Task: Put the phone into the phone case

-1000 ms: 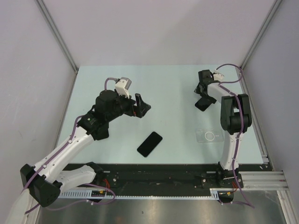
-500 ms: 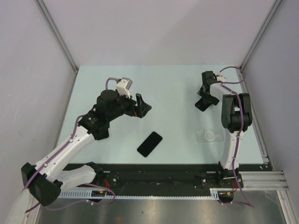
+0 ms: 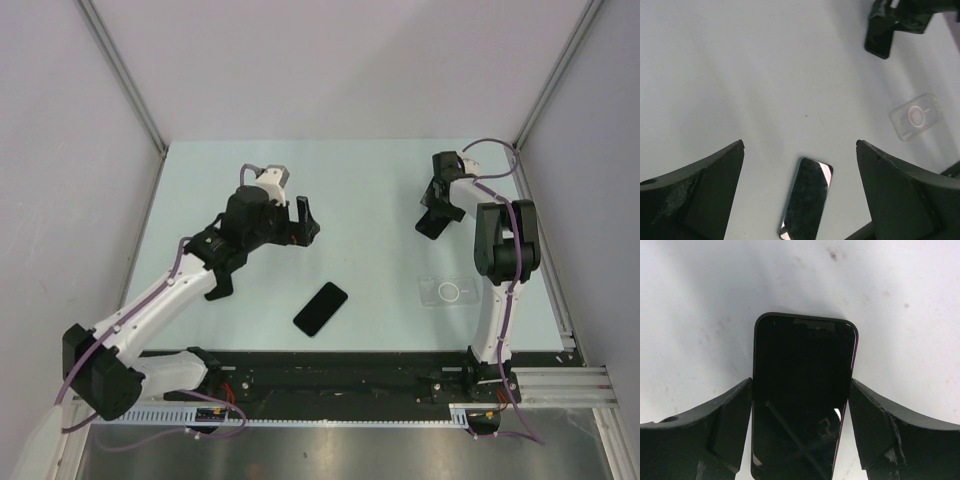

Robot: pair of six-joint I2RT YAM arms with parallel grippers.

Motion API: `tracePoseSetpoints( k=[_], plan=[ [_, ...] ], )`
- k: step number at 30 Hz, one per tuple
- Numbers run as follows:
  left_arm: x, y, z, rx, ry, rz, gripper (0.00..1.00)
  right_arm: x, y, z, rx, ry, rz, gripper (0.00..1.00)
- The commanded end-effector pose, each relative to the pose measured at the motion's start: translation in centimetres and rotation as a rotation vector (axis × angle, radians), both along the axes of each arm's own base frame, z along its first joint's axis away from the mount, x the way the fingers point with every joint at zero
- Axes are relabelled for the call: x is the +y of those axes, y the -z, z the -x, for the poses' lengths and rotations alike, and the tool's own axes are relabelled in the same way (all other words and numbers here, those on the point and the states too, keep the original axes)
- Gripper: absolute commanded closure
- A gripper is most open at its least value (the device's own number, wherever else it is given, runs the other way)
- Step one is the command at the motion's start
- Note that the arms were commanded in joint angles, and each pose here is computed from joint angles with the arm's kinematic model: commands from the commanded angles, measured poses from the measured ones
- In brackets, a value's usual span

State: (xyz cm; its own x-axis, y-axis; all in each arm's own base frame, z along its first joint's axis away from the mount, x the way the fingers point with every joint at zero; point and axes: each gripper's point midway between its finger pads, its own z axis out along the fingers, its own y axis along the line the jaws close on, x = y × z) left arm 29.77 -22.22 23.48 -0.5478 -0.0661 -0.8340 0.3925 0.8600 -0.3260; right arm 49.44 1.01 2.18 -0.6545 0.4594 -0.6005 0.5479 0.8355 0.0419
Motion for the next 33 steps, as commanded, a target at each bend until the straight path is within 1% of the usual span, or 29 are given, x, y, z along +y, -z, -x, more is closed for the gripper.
tracePoseSetpoints(
  k=[1, 3, 4, 5, 6, 7, 8, 10, 11, 14, 17, 19, 20, 23, 24, 25, 29, 33],
  plan=[
    [2.6, 0.4, -2.6, 0.054, -0.178, -0.066, 0.03, 6.6, -1.2, 0.1, -0.045, -0.251, -0.134, 0.44],
    [4.0, 2.0, -3.4, 0.124, -0.223, -0.081, 0.09, 8.6, -1.1, 1.0, -0.041, -0.317, -0.148, 0.45],
    [4.5, 2.1, -3.7, 0.149, -0.233, -0.068, 0.12, 9.6, -1.2, 1.2, -0.04, -0.367, -0.167, 0.46],
    [6.9, 2.8, -4.5, 0.197, -0.298, -0.054, 0.17, 10.2, -1.2, 1.6, -0.035, -0.394, -0.171, 0.48],
    [7.3, 3.2, -4.6, 0.24, -0.285, -0.014, 0.18, 10.7, -1.1, 1.9, -0.031, -0.418, -0.174, 0.49],
    [8.7, 4.1, -4.8, 0.279, -0.333, 0.009, 0.19, 11.7, -1.8, 2.0, -0.051, -0.462, -0.176, 0.49],
    [11.8, 4.9, -5.3, 0.319, -0.42, 0.032, 0.19, 12.0, -1.5, 2.6, -0.046, -0.483, -0.177, 0.49],
    [14.7, 7.0, -4.8, 0.379, -0.505, 0.047, 0.18, 13.3, -2.0, 2.9, -0.064, -0.526, -0.188, 0.49],
    [17.5, 7.7, -4.8, 0.393, -0.592, 0.056, 0.18, 14.1, -2.2, 3.2, -0.063, -0.557, -0.208, 0.49],
    [21.9, 9.6, -3.9, 0.409, -0.724, 0.08, 0.15, 15.8, -2.7, 4.0, -0.063, -0.63, -0.195, 0.49],
    [24.4, 10.7, -3.7, 0.392, -0.815, 0.086, 0.15, 16.8, -2.9, 4.7, -0.064, -0.687, -0.179, 0.51],
    [25.5, 11.3, -3.7, 0.408, -0.853, 0.057, 0.17, 17.3, -3.1, 4.9, -0.068, -0.712, -0.196, 0.52],
    [26.2, 12.4, -3.6, 0.453, -0.869, 0.04, 0.18, 17.4, -3.3, 4.9, -0.071, -0.718, -0.204, 0.52],
    [28.2, 14.2, -2.9, 0.541, -0.924, -0.063, 0.25, 17.7, -3.7, 5.1, -0.076, -0.737, -0.222, 0.52],
    [28.6, 14.6, -2.7, 0.556, -0.933, -0.077, 0.27, 17.8, -3.8, 5.2, -0.076, -0.741, -0.227, 0.52],
    [28.8, 14.9, -2.6, 0.57, -0.939, -0.083, 0.3, 17.8, -3.9, 5.3, -0.077, -0.741, -0.227, 0.52],
    [28.6, 16.7, -2.4, 0.618, -0.924, -0.088, 0.33, 17.7, -4.4, 5.2, -0.1, -0.735, -0.221, 0.52],
    [28.8, 18.9, -1.8, 0.714, -0.905, -0.141, 0.37, 17.9, -5.5, 5.1, -0.124, -0.747, -0.249, 0.53]
  ],
)
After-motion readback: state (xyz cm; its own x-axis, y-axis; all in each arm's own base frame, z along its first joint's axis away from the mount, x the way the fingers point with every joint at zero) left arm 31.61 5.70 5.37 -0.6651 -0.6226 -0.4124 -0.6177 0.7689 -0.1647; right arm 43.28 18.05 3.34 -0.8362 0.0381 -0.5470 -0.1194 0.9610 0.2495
